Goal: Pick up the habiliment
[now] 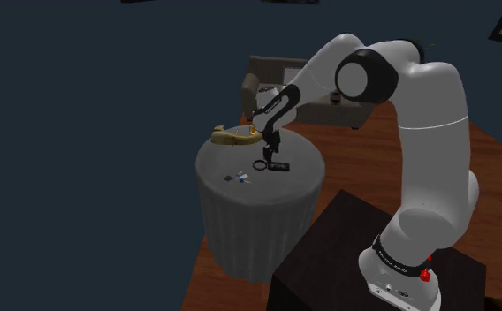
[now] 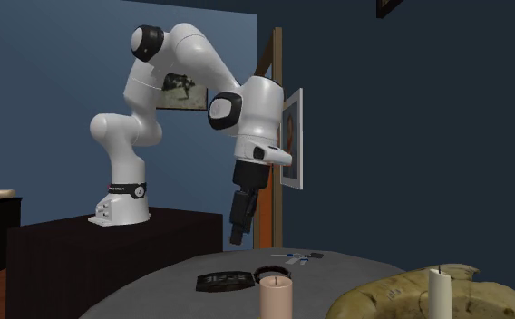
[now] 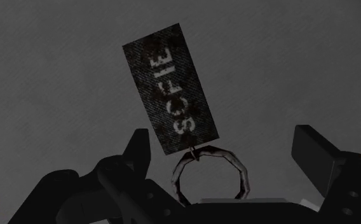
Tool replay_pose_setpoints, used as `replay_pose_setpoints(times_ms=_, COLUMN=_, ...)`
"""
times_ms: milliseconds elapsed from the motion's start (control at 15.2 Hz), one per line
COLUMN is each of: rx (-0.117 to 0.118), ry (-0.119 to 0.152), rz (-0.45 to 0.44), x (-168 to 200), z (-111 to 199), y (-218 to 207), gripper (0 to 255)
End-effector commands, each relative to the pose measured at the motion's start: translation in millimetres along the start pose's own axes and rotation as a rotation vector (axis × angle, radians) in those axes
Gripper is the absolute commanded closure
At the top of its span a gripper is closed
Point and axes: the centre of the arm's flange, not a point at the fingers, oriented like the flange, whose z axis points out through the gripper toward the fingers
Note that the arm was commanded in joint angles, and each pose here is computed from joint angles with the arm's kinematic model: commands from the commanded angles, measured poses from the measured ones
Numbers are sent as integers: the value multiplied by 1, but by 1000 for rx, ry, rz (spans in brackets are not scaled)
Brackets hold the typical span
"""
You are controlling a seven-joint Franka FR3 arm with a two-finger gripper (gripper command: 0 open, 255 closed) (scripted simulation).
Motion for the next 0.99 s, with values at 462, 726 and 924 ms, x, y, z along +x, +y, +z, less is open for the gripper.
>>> replay_pose_setpoints(times_ms=462, rx=-16, ry=-8, rz=-14, x=30, z=59, y=20, gripper=0)
replay_pose_setpoints(times_ms=726, rx=-16, ry=-8, rz=-14, x=32, z=73, y=20, gripper=0)
replay_pose_setpoints(times_ms=924, rx=-16, ry=-8, rz=-14, x=31, z=73, y=19, gripper=255)
